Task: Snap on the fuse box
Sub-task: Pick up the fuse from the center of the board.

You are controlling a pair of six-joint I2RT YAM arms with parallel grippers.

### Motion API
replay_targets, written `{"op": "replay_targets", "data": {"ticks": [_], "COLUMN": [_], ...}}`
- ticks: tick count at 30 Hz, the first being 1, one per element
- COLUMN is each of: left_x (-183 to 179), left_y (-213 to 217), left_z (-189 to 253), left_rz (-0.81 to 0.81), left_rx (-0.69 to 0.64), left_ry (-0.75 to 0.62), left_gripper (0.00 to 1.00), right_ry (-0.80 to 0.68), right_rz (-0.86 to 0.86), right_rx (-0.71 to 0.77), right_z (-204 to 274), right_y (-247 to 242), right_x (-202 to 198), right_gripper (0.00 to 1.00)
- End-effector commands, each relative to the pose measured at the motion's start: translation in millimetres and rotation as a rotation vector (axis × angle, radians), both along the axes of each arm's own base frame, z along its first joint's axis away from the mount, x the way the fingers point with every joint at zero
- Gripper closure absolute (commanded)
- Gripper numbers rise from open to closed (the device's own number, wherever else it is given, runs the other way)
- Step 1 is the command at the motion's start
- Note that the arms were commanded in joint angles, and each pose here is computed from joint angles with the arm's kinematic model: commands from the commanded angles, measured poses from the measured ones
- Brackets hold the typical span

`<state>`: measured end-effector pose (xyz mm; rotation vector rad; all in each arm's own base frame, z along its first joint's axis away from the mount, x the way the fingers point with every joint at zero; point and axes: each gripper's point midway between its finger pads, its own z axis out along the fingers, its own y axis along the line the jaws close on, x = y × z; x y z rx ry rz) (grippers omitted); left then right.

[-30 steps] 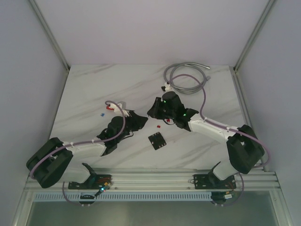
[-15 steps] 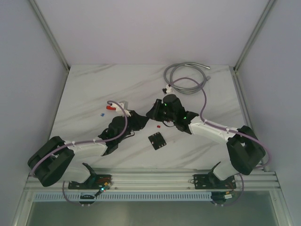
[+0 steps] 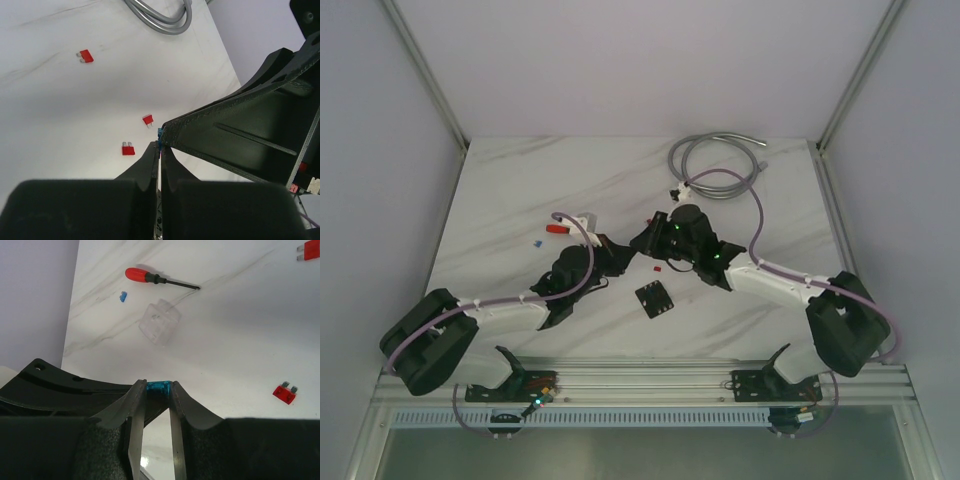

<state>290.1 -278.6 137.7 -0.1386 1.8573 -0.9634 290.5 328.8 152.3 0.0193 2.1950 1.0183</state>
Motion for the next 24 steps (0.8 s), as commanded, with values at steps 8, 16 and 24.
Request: {"op": "replay_targets", "data": {"ticks": [8, 16, 24], "left_x": [5.5, -15.8, -65.3], "left_y": [10.2, -1.4, -25.8], "left_z": [20.2, 28.9, 68.1], "left_rz": [0.018, -0.217, -0.554], "left_rx": [0.071, 0.142, 0.105], "left_ry": [-0.081, -0.177, -0.348], "left_gripper": [1.00, 1.00, 1.00], "right_ry": [-0.184, -0.466, -0.616], "right_rz": [0.111, 0.355, 0.605], "right_rx": [0.020, -0.026, 0.014], "right_z": [38.2, 76.9, 93.8], "right_y": [-3.8, -34.8, -43.8], "right_x": [-11.1, -30.4, -68.3], "right_gripper": [0.56, 0.50, 0.49]}}
